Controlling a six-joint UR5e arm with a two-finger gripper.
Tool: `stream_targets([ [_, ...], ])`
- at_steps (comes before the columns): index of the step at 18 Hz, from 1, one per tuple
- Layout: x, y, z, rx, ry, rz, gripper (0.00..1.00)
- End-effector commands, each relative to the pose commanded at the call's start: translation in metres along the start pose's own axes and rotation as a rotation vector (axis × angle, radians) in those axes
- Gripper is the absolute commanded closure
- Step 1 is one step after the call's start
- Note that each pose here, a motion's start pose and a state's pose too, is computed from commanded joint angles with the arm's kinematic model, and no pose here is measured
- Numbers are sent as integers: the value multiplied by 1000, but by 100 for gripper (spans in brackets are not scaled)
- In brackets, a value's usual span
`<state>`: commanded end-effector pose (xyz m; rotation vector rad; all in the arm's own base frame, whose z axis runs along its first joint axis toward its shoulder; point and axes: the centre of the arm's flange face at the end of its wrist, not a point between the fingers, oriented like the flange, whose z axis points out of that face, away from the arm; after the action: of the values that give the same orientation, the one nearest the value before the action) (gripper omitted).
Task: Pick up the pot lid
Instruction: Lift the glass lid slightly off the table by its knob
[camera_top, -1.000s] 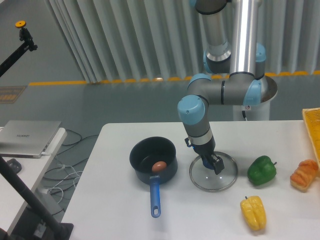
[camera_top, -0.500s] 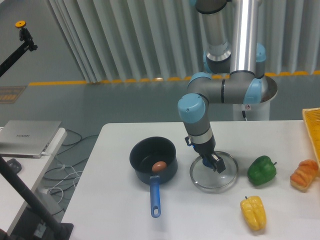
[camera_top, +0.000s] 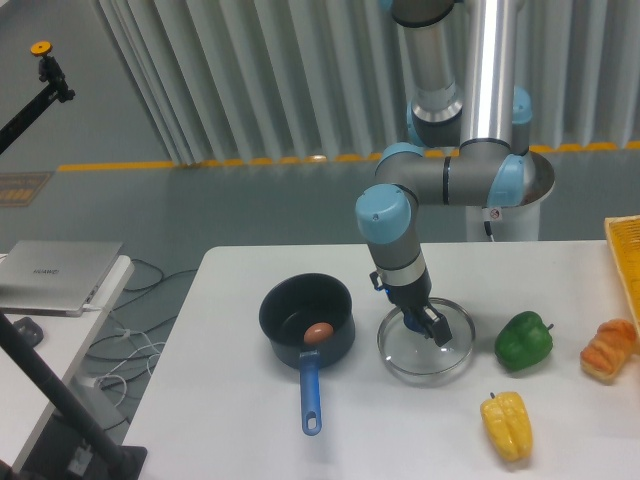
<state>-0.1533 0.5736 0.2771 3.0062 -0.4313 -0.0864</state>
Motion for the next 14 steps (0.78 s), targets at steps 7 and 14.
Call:
stream_targets([
  [7,-1,1,-3,2,-4,-2,52],
  [14,-5,13,-27,29,-27,-13,52],
])
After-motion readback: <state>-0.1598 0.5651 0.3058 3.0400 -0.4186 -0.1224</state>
